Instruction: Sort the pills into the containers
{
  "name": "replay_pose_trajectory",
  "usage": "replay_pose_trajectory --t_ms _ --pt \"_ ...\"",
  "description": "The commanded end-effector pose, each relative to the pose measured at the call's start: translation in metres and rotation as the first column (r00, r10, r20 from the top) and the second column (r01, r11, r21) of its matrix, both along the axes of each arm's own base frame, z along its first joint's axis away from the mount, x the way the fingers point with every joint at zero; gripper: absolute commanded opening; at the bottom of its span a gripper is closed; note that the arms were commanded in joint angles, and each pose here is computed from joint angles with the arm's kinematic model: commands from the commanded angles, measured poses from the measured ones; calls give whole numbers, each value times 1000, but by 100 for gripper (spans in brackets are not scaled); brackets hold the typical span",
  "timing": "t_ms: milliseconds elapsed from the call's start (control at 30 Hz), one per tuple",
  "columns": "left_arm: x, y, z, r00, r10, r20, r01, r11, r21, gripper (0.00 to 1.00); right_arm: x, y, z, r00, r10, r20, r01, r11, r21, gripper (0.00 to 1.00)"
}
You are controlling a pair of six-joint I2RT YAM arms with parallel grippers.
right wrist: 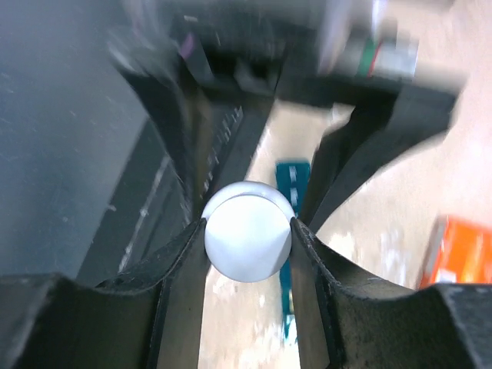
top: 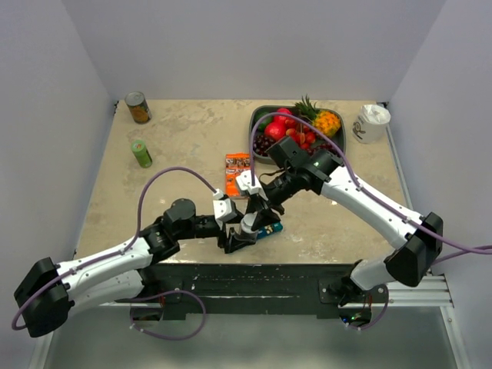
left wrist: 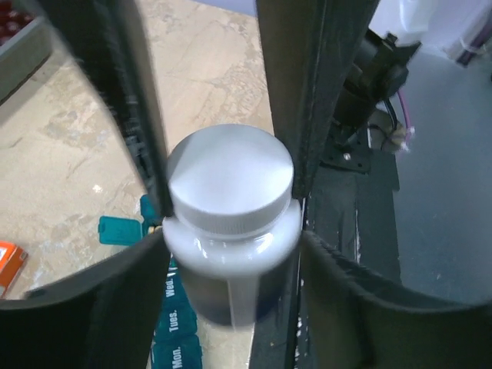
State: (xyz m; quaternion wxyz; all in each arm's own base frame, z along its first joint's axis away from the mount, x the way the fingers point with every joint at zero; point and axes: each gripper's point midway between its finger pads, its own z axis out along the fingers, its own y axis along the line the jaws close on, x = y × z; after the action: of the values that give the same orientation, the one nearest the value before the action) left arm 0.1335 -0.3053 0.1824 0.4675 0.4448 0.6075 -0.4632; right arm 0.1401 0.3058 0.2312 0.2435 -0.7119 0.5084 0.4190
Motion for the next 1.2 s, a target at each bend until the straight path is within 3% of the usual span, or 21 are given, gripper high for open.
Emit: replay_pose_trajectory --t_ms 0,33,167,267,367,467,567,767,967,1167 --pt "22 10 54 986 141 92 -129 984 -122 83 25 -29 -9 982 -190 9 190 979 -73 9" --pt "24 12 54 983 160 94 -149 982 -117 93 31 -37 -6 972 -233 24 235 970 -65 9" --pt "38 32 50 954 280 108 -274 960 -62 98 64 -80 -13 895 -440 74 445 892 -80 10" --pt "49 50 45 919 372 128 -374 927 -8 99 90 -123 -24 774 -619 130 631 772 -81 10" --pt "55 59 34 899 412 148 -422 906 39 99 121 -177 -30 600 -772 209 796 602 -60 11" --pt "55 55 31 907 397 143 -407 912 54 99 133 -219 -44 477 -853 213 878 471 -79 11" --pt "55 52 26 915 382 133 -394 916 78 99 138 -244 -57 413 -892 186 911 399 -105 11" --pt "53 53 29 915 382 130 -393 917 71 99 161 -304 -77 219 -956 196 975 204 -91 15" --pt "53 58 37 905 405 133 -412 910 35 99 177 -340 -82 107 -983 148 993 98 -71 15" --pt "58 60 35 889 447 99 -452 891 36 99 180 -354 -96 89 -989 121 993 78 -91 17"
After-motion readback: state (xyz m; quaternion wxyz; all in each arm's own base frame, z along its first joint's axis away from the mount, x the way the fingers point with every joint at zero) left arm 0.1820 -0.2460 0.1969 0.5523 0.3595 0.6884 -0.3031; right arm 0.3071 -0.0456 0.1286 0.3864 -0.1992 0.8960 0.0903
